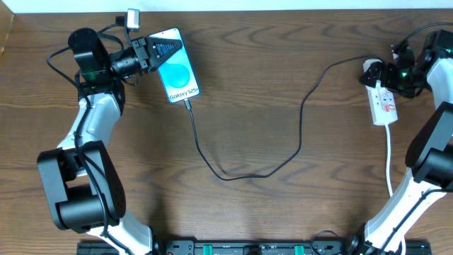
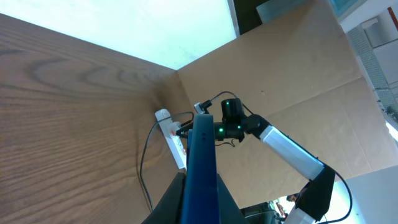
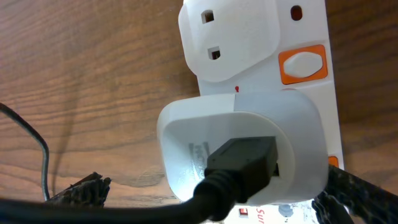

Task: Plug charger to phone and switch on socket
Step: 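Lift the right gripper away from the power strip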

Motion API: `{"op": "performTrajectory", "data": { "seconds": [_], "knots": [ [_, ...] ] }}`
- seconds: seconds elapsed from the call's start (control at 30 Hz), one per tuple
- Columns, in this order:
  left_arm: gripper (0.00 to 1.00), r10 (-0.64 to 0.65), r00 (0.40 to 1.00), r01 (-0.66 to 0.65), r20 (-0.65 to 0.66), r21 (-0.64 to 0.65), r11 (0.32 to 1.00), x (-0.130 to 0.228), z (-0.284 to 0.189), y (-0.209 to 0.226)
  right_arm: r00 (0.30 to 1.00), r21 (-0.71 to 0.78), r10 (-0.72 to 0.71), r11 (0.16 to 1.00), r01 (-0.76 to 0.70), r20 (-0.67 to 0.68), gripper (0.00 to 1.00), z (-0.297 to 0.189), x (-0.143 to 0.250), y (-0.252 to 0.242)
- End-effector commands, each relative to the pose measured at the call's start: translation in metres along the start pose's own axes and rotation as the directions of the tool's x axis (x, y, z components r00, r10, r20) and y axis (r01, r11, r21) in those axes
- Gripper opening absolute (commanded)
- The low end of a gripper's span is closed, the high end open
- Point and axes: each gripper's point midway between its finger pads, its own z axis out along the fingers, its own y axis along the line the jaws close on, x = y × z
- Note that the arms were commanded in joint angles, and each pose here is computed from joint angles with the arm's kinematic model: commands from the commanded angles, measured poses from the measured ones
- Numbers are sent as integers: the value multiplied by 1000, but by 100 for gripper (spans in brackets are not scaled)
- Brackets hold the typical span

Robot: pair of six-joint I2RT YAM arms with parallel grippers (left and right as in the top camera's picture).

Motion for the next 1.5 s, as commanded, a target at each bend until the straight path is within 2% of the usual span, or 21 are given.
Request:
{"op": "performTrajectory", "data": {
  "seconds": [0.0, 0.27, 0.47, 0.73, 0.83, 1.07, 1.47],
  "knots": [
    [7, 42, 999, -42, -10, 13, 999, 0, 1, -10, 996, -154, 14, 988, -28, -89, 99, 24, 23, 49],
    [7, 42, 999, -41, -10, 14, 999, 0, 1, -10, 997, -153, 11, 988, -23, -81, 99, 24, 21, 49],
    [7, 42, 999, -41, -10, 14, 999, 0, 1, -10, 997, -92, 39, 995, -46, -71, 99, 17, 15, 33],
    [7, 42, 999, -41, -10, 14, 999, 0, 1, -10, 993, -68, 103, 992, -107, -66, 99, -52, 1, 13],
    [7, 42, 999, -41, -10, 14, 999, 0, 1, -10, 991, 5, 125, 992, -125, -53, 99, -85, 0, 6],
    [7, 42, 999, -41, -10, 14, 999, 0, 1, -10, 994, 40, 106, 993, -107, 26, 99, -140, -3, 25],
    [7, 41, 999, -41, -10, 14, 999, 0, 1, -10, 995, 17, 77, 997, -78, 70, 99, -155, -6, 40]
  ]
}}
